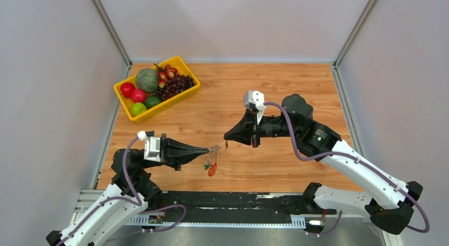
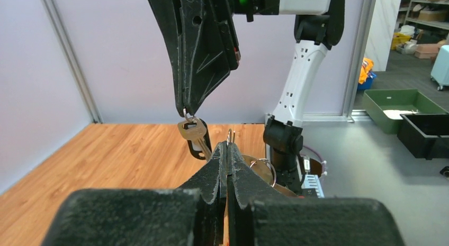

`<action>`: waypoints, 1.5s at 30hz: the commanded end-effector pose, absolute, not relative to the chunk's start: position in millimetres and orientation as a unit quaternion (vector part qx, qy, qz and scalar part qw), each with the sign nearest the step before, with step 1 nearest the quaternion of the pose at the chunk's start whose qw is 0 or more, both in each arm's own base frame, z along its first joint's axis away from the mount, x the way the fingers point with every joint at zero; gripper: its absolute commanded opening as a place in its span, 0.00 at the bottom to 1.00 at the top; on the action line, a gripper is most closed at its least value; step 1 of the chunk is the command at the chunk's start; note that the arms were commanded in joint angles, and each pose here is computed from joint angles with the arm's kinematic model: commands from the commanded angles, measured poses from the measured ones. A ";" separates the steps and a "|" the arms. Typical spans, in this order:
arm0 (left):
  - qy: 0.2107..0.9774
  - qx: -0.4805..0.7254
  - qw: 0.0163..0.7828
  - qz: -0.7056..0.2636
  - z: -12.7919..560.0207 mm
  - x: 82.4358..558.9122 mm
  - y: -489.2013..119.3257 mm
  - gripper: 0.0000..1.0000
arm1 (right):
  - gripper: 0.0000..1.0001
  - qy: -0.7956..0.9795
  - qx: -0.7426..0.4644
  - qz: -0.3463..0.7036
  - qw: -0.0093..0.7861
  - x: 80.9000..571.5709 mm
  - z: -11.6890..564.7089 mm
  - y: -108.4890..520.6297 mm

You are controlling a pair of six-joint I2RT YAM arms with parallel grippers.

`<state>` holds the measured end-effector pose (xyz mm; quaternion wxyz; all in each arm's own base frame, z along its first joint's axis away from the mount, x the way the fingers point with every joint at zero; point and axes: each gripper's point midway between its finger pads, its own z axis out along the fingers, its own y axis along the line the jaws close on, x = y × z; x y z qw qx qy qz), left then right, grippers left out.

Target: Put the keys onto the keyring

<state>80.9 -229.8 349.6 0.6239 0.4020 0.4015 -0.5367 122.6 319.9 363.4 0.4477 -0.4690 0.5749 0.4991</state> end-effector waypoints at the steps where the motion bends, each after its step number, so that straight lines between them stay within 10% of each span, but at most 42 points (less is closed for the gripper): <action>1: 0.332 0.413 0.674 -0.515 372.7 70.5 -221.3 0.00 | 0.00 0.541 -0.484 0.514 0.457 107.2 379.7 318.0; 45: 0.401 0.202 0.719 -0.531 401.0 117.4 -192.9 0.00 | 0.00 0.534 -0.374 0.527 0.546 123.4 444.1 380.0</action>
